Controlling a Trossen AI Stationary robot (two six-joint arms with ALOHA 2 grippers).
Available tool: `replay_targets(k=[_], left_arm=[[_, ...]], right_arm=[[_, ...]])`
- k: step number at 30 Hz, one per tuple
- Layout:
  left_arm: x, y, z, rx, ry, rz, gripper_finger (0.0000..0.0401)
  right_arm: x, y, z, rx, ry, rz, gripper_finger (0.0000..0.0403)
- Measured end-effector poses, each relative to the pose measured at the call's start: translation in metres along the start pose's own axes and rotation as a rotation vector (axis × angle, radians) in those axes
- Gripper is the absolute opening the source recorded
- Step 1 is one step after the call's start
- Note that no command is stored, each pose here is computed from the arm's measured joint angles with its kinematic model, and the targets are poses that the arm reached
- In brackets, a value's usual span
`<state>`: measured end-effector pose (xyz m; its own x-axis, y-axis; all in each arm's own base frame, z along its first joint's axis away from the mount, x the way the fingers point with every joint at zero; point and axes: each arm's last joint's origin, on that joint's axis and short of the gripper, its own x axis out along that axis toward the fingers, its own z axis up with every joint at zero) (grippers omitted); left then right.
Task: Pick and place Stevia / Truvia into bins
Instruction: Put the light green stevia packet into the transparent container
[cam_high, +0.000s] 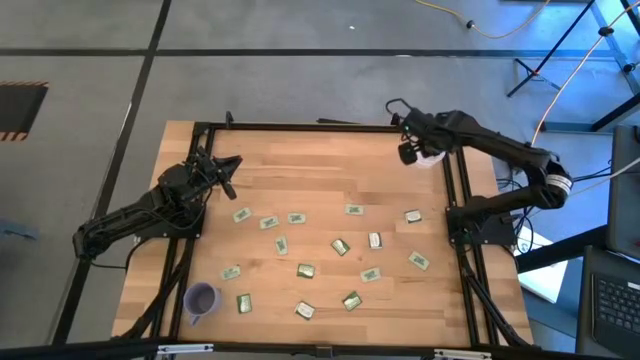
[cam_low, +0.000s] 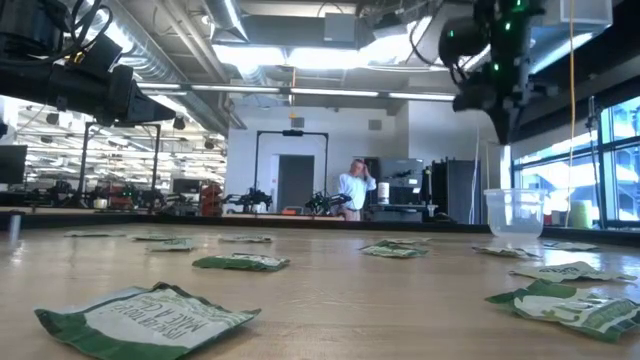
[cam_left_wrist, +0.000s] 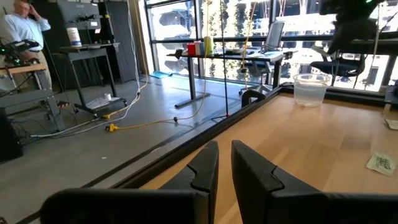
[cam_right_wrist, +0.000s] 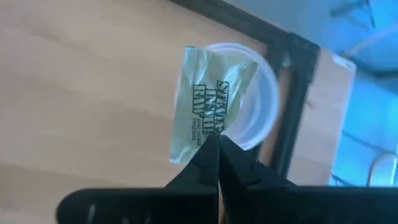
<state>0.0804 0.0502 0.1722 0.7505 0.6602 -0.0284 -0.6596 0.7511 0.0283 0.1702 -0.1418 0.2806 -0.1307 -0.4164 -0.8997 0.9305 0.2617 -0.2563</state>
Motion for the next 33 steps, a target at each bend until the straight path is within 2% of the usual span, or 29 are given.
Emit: replay_targets(k=[9, 14, 19, 26, 33], left_arm=[[0.0, 0.0, 0.0, 0.0, 0.0, 0.0, 0.004], [0.0, 0.0, 0.0, 0.0, 0.0, 0.0, 0.004], [0.0, 0.0, 0.0, 0.0, 0.0, 0.0, 0.004], [0.0, 0.0, 0.0, 0.0, 0.0, 0.0, 0.004], [0.0, 0.0, 0.0, 0.0, 0.0, 0.0, 0.004]], right_arm=[[0.042, -0.013, 0.011, 0.108, 0.066, -0.066, 0.0], [0.064, -0.013, 0.009, 0.083, 0.134, -0.106, 0.0], [0.083, -0.008, 0.007, 0.05, 0.13, -0.101, 0.0], [0.091, -0.005, 0.008, 0.046, 0.118, -0.096, 0.0018], [0.09, -0.005, 0.008, -0.01, 0.124, -0.094, 0.0043]])
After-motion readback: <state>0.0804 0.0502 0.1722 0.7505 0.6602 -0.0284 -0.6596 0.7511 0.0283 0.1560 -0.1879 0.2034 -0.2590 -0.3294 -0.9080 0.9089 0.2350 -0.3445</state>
